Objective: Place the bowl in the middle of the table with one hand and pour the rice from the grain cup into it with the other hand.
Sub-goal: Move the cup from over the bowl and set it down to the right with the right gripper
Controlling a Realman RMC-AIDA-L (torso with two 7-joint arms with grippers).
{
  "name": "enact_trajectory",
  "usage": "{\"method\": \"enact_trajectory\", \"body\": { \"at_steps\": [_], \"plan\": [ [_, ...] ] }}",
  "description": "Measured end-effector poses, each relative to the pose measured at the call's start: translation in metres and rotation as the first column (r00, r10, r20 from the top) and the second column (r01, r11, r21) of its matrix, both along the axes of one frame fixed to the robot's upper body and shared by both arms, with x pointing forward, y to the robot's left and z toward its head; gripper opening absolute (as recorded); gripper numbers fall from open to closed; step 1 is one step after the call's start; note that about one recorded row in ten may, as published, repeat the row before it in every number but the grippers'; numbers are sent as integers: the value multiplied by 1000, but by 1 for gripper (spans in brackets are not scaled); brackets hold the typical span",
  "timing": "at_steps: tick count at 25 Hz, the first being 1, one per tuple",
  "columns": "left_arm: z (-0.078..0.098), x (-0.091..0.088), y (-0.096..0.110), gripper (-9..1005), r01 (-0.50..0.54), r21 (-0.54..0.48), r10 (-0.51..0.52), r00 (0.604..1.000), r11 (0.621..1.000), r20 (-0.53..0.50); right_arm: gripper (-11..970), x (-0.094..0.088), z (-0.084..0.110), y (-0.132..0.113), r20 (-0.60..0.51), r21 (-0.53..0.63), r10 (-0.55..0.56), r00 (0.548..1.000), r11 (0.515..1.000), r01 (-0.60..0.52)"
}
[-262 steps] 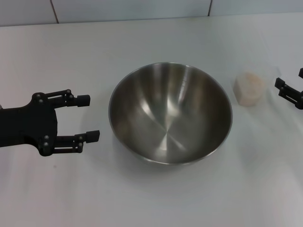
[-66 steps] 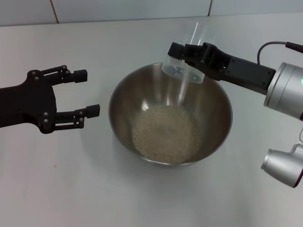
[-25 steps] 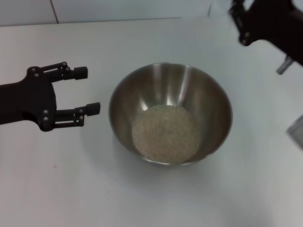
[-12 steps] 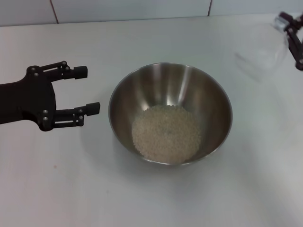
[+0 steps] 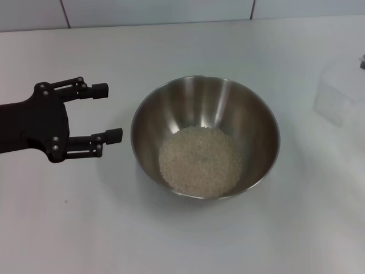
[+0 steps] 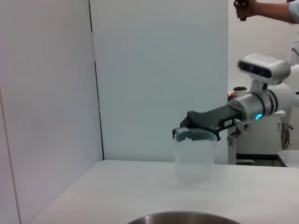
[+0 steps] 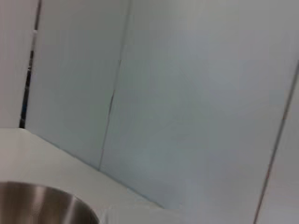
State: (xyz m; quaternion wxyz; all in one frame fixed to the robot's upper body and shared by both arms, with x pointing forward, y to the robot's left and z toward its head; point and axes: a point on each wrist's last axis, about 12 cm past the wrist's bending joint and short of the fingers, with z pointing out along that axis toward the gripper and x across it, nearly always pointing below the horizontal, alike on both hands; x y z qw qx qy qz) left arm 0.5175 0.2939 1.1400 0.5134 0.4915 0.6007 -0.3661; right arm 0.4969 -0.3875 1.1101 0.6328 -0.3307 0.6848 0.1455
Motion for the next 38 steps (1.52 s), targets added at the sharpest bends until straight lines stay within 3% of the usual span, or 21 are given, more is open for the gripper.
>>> {"method": "enact_trajectory", "body": {
  "at_steps": [11, 20, 38],
  "plan": [
    [0, -2, 1, 805, 4, -3, -4, 1000, 1000, -3, 16, -5, -33, -11, -55, 7, -137, 989, 990, 138],
    [0, -1, -1, 805, 11, 0, -11, 1000, 1000, -2, 16, -4, -62, 3, -120, -8, -178, 977, 984, 178],
    [1, -1, 0, 805, 17, 6, -17, 1000, 1000, 11, 22, 0, -81, 11, -172, -49, -225, 959, 974, 220]
  ]
}}
